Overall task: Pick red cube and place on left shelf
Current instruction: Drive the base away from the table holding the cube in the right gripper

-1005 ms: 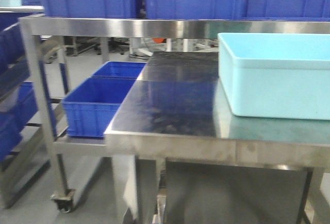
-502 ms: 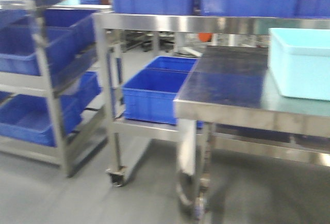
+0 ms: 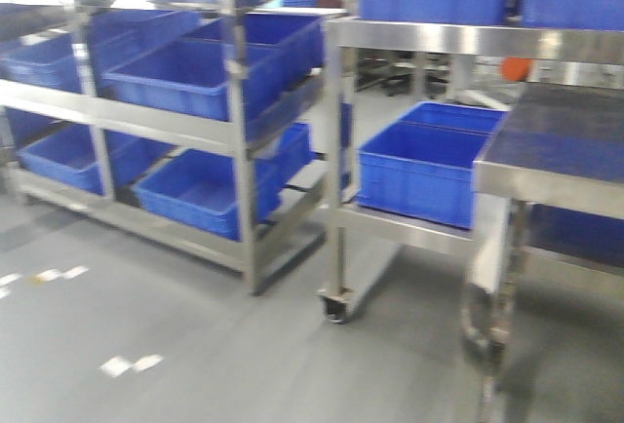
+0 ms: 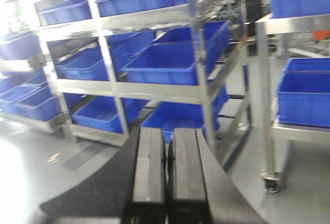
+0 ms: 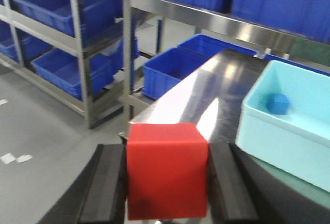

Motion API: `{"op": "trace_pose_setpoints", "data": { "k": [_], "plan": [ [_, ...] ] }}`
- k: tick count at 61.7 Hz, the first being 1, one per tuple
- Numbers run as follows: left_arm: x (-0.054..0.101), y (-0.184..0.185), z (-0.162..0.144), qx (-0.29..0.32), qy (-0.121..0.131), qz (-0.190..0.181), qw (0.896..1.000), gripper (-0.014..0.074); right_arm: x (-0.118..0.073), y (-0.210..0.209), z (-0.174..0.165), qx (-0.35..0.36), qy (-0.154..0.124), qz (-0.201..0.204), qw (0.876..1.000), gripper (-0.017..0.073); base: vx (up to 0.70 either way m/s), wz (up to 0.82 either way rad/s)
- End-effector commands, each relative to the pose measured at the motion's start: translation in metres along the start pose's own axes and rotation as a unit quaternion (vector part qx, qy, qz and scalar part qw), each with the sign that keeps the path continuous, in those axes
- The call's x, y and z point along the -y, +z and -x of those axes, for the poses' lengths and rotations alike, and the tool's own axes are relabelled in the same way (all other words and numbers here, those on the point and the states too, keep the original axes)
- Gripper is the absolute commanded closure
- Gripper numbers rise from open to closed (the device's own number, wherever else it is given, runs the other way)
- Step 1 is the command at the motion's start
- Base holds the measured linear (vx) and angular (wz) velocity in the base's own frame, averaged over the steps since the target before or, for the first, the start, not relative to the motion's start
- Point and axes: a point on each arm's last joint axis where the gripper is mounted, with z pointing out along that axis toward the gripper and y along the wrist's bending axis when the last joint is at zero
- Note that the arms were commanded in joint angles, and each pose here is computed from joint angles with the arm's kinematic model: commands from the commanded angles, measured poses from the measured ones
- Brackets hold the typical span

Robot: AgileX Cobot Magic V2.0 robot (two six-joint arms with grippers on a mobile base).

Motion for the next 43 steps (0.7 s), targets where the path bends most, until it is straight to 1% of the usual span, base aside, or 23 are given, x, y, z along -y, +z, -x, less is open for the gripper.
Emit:
{"op": "trace_pose_setpoints", "data": {
  "k": [1, 15, 43],
  "plan": [
    [0.0001, 0.0009, 0.0004, 0.031, -0.002, 0.002, 1.000, 0.0488, 0.0012, -0.0031, 0.0182, 0.058, -0.005, -0.004, 0.998, 0.0500, -0.22, 0.35],
    [0.0001, 0.0009, 0.0004, 0.031, -0.002, 0.002, 1.000, 0.0488, 0.0012, -0.0031, 0.0182, 0.058, -0.005, -0.004, 0.998, 0.0500, -0.17, 0.55],
    [0.0001, 0.0009, 0.0004, 0.031, -0.002, 0.002, 1.000, 0.0488, 0.0012, -0.0031, 0.0182, 0.058, -0.005, -0.004, 0.998, 0.0500, -0.16, 0.45]
  ]
}}
